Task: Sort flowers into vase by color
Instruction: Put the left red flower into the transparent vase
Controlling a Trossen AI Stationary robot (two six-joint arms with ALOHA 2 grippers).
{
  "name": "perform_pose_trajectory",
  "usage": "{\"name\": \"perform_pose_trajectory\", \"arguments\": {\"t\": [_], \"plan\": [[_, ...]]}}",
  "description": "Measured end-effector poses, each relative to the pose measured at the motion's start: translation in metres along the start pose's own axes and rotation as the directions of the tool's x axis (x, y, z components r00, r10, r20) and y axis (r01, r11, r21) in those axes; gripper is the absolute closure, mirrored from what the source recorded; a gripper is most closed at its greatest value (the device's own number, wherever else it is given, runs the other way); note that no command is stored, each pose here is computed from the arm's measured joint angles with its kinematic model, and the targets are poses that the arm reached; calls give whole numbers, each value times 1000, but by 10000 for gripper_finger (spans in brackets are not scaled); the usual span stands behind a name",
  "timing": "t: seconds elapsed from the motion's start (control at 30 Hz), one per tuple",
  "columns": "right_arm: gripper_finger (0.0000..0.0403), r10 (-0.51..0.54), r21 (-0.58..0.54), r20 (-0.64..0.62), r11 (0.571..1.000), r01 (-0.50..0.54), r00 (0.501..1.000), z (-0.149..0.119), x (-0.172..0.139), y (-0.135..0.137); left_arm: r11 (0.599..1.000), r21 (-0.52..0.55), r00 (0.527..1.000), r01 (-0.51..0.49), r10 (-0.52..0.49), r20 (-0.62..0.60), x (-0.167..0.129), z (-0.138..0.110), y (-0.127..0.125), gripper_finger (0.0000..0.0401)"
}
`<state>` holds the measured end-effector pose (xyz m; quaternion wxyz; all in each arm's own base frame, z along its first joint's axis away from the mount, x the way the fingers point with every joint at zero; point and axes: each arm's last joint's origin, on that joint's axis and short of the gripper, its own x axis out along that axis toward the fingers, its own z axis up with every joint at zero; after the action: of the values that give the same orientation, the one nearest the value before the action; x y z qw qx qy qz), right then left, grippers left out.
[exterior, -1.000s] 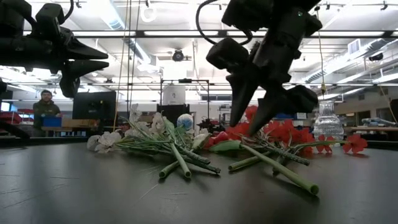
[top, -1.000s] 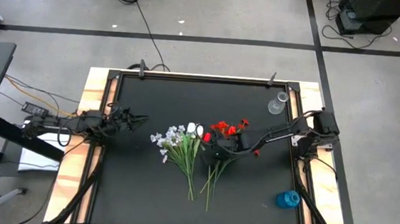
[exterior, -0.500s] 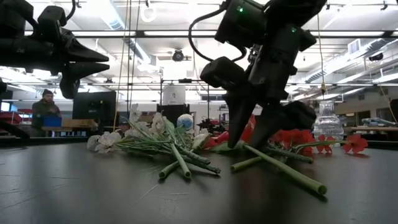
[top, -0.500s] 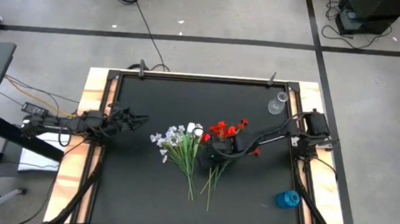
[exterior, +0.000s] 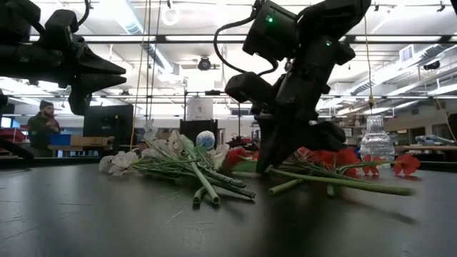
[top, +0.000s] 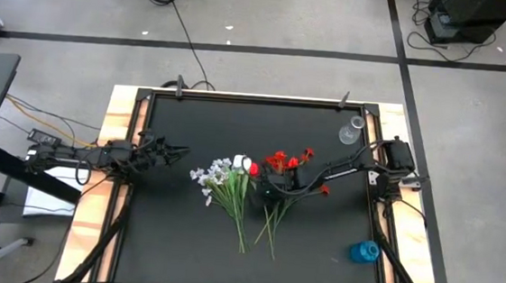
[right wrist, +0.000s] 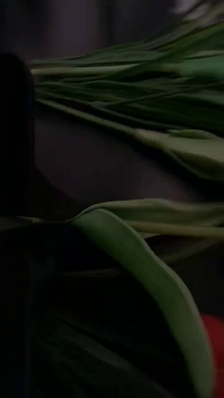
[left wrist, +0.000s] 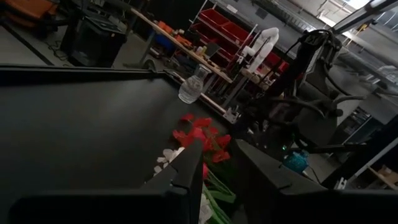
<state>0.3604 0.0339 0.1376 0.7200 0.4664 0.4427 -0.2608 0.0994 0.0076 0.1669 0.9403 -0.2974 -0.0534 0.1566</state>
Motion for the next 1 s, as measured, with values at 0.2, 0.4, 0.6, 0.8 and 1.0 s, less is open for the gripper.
{"name": "perform_pose_trajectory", "arguments": {"t": [0.2,0.4,0.6,0.8,1.0], "plan": [[387,60,20,70,998,-62,996,4,-27,9,1000,-4,1000,0,0,0,0,0,0,305],[388,119,17,192,992,-125,974,11,-59,16,1000,-7,1000,0,0,1,0,0,0,305],[388,163,-106,305,985,-137,938,16,-87,20,1000,-7,1000,-8,8,8,0,0,0,305],[388,228,-272,396,954,-124,889,20,-110,25,1000,-8,1000,-11,11,11,0,0,0,305],[384,321,-395,428,907,-145,845,23,-120,33,1000,-19,1000,-10,10,12,0,1,0,305]]}}
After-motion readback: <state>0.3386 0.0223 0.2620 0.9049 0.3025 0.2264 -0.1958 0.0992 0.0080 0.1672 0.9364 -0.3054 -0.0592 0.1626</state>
